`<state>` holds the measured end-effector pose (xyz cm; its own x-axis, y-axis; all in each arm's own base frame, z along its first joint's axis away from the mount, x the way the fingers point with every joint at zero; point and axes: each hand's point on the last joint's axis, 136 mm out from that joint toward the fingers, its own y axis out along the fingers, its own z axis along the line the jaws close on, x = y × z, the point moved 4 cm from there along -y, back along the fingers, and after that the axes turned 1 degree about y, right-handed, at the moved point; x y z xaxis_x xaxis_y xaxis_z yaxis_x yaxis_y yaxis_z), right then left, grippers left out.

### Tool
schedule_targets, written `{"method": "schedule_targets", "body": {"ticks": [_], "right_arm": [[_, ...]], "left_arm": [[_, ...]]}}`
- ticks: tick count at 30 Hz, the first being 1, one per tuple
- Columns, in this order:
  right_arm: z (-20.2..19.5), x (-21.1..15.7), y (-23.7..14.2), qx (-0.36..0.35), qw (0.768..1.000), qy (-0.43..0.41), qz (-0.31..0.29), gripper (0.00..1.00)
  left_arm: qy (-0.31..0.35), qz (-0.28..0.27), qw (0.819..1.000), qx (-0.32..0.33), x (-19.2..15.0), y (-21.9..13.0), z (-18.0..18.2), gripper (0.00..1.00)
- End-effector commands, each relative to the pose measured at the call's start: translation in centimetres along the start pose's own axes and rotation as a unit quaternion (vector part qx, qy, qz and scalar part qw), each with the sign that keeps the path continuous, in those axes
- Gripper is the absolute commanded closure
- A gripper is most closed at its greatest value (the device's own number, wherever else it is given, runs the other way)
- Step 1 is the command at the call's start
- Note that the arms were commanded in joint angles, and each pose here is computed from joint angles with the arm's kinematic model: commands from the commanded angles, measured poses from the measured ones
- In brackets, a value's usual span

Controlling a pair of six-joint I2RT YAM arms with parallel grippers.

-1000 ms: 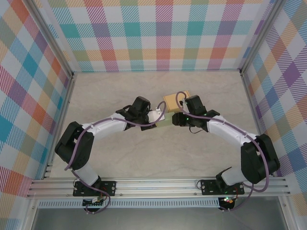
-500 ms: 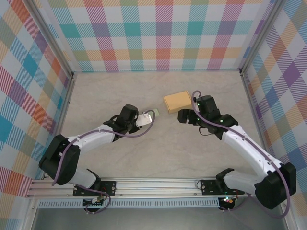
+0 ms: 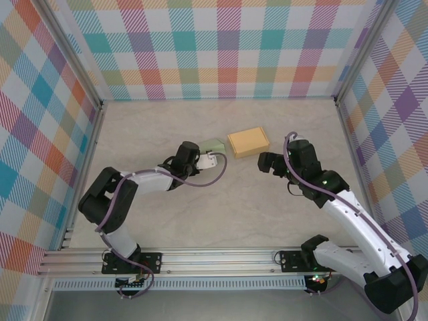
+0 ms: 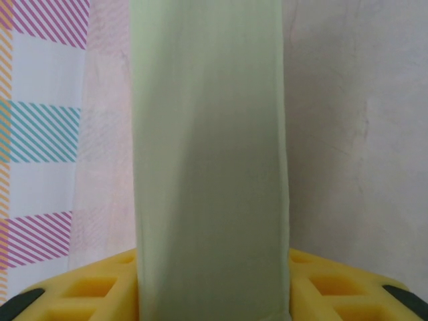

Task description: Fold the paper box

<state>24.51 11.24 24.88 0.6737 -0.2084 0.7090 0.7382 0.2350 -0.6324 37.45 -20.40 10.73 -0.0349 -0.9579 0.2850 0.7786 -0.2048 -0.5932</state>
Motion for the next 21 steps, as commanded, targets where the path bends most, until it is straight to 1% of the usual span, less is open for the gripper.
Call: {"method": "schedule_targets", "body": {"ticks": [1, 3, 5, 7, 8, 9, 15, 17, 19, 21], "right_arm": [[-0.9, -0.5, -0.1, -0.019, 1.0, 0.007, 0.004, 0.0], [-1.0, -0.7, 0.0, -0.021, 1.0, 0.008, 0.007, 0.0], [-1.0, -0.7, 0.1, -0.022, 1.0, 0.009, 0.007, 0.0], [-1.0, -0.7, 0.2, -0.023, 1.0, 0.009, 0.005, 0.0], [-1.0, -0.7, 0.3, -0.023, 1.0, 0.009, 0.004, 0.01], [-1.0, -0.6, 0.3, -0.023, 1.0, 0.01, 0.002, 0.0], [-0.9, -0.3, 0.3, -0.023, 1.0, 0.007, -0.002, 0.0], [-0.9, 0.0, 0.1, -0.024, 1.0, 0.001, -0.008, 0.0], [-1.0, 0.3, -0.2, -0.029, 0.999, -0.005, -0.021, 0.0], [-1.5, 0.7, -0.6, -0.041, 0.998, -0.014, -0.035, 0.0]], "left_arm": [[0.022, 0.004, 1.0, 0.0, 0.0, 0.9, 0.3, 0.52], [0.022, 0.003, 1.0, -0.009, 0.0, 0.8, 0.1, 0.49], [0.014, -0.001, 1.0, -0.02, 0.1, 0.2, -0.1, 0.4], [0.007, -0.005, 1.0, -0.02, 0.3, -0.8, 0.0, 0.24], [-0.002, -0.011, 1.0, -0.018, 0.5, -1.4, 0.0, 0.09], [-0.011, -0.018, 1.0, -0.02, 0.8, -2.1, 0.2, 0.0], [-0.064, -0.059, 0.995, -0.051, 2.5, -7.3, 0.3, 0.0], [-0.096, -0.086, 0.99, -0.06, 3.2, -9.6, 0.7, 0.0], [-0.134, -0.112, 0.983, -0.054, 3.7, -11.8, 1.8, 0.0], [-0.169, -0.127, 0.977, -0.034, 3.8, -13.8, 3.2, 0.0]]}}
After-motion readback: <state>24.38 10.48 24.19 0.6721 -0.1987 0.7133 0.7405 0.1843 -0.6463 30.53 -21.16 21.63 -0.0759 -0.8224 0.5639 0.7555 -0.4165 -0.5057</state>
